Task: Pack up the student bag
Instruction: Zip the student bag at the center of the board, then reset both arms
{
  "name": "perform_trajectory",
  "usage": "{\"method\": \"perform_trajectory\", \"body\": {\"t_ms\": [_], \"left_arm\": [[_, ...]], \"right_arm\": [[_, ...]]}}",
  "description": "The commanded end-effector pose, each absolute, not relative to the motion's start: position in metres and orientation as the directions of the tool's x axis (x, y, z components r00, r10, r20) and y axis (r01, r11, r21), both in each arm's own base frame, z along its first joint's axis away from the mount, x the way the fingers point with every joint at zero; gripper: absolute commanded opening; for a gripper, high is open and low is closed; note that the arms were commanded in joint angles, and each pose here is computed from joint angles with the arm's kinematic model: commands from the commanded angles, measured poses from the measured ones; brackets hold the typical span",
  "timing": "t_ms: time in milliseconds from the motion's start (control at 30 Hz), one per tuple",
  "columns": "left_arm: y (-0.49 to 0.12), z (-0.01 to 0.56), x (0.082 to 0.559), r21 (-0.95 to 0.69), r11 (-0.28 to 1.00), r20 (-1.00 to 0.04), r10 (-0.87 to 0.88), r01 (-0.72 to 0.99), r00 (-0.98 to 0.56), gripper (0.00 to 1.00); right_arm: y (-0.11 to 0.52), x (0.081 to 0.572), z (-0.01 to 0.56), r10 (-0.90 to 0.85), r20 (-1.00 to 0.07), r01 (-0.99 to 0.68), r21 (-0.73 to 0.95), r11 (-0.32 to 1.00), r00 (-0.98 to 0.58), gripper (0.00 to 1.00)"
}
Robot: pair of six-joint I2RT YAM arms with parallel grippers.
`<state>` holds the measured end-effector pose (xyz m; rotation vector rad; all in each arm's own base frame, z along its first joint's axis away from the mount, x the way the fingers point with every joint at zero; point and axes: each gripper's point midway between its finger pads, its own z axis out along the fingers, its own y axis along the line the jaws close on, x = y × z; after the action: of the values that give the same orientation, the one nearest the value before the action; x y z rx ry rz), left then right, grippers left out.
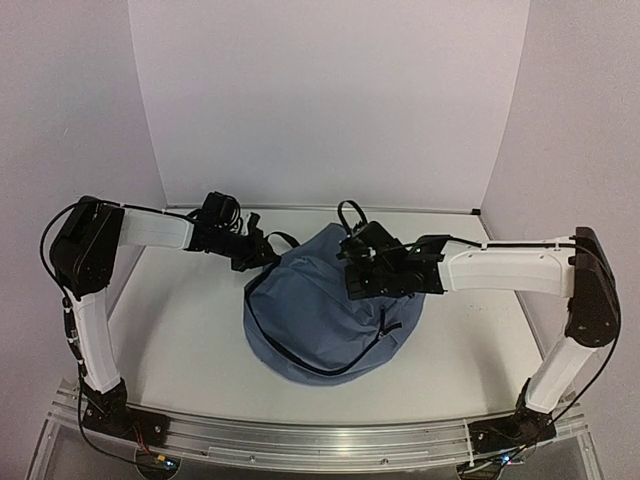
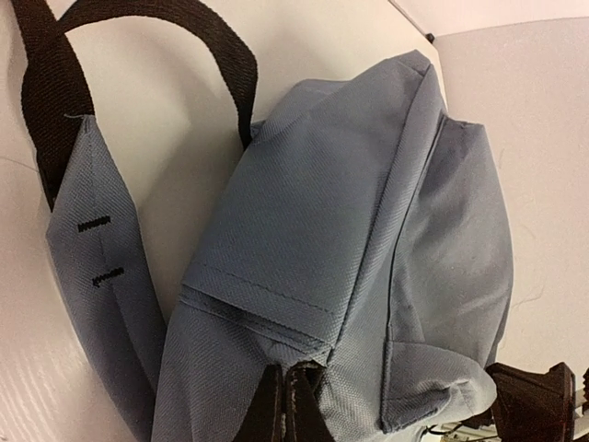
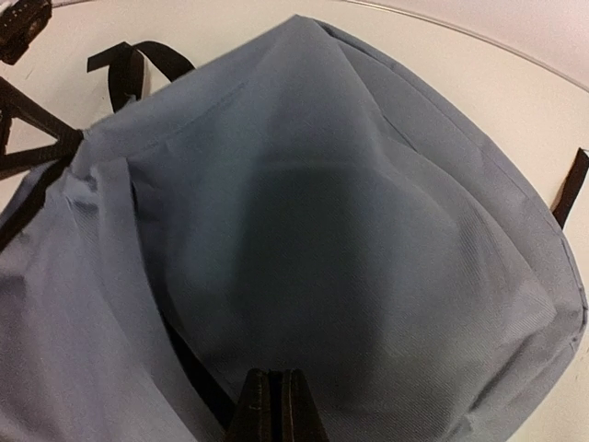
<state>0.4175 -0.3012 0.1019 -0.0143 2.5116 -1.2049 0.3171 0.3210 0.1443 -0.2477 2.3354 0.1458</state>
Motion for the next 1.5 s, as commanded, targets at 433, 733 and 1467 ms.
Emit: {"method": "perform_trajectory", "body": {"t_ms": [433, 733, 1467], "left_arm": [[-0.213, 0.104, 0.514, -0.700, 0.714, -0.432, -0.411, 0.012, -0.803, 0.00], [-0.230, 0.139, 0.505, -0.717, 0.679, -0.487, -0.326, 0.158, -0.810, 0.34], [0.012, 0.191, 0.449, -0.525, 0.837, -0.661, -0.517, -0.157, -0.544, 0.96]], "right_arm": [[0.277, 0.293, 0.117, -0.037, -0.663, -0.136, 0.098, 0.986, -0.748, 0.00], [0.325, 0.306, 0.164, -0.103, -0.706, -0.311, 0.172, 0.935, -0.701, 0.43], [0.122, 0.455, 0.185, 0.233, -0.738, -0.088, 0.368, 0.926, -0.633, 0.96]]}}
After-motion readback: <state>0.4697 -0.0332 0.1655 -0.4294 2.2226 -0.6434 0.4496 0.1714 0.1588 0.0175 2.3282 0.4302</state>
